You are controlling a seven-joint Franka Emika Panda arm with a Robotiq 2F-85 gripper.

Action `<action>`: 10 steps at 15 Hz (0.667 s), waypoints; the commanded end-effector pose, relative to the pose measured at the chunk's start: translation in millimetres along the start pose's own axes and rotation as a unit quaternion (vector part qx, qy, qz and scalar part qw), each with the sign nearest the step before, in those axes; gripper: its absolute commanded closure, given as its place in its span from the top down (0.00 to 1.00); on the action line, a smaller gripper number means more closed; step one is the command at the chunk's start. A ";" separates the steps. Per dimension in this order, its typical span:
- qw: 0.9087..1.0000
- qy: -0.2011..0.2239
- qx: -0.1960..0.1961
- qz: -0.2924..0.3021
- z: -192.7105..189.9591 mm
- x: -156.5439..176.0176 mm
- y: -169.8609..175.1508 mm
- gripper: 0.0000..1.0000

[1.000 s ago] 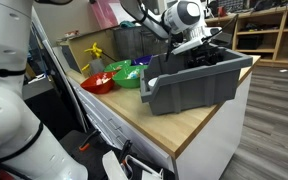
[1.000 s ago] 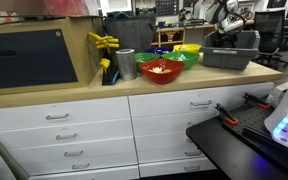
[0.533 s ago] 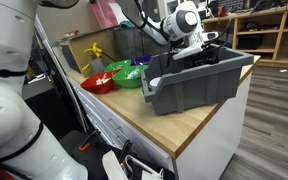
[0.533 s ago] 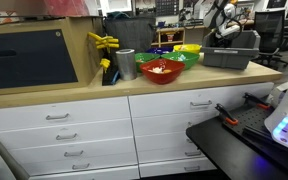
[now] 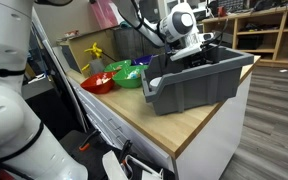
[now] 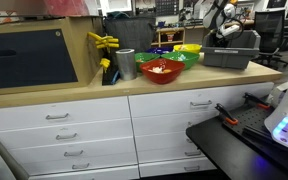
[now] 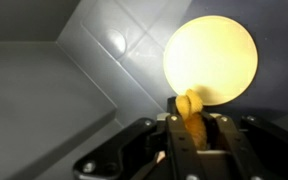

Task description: Pick up the brown object from the gray storage container and put it in the navy blue bowl

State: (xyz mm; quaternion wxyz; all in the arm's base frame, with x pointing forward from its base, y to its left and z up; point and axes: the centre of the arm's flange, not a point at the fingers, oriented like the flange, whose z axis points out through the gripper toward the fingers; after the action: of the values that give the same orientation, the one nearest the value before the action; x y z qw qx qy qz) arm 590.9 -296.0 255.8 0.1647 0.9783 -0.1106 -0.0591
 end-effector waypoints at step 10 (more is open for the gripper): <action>0.999 0.007 -0.009 -0.038 -47.1 -55.1 -12.8 0.02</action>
State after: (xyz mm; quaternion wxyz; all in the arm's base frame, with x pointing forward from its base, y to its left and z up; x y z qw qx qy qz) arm 564.2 -270.2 271.5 0.1698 0.9797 -0.0815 -0.0689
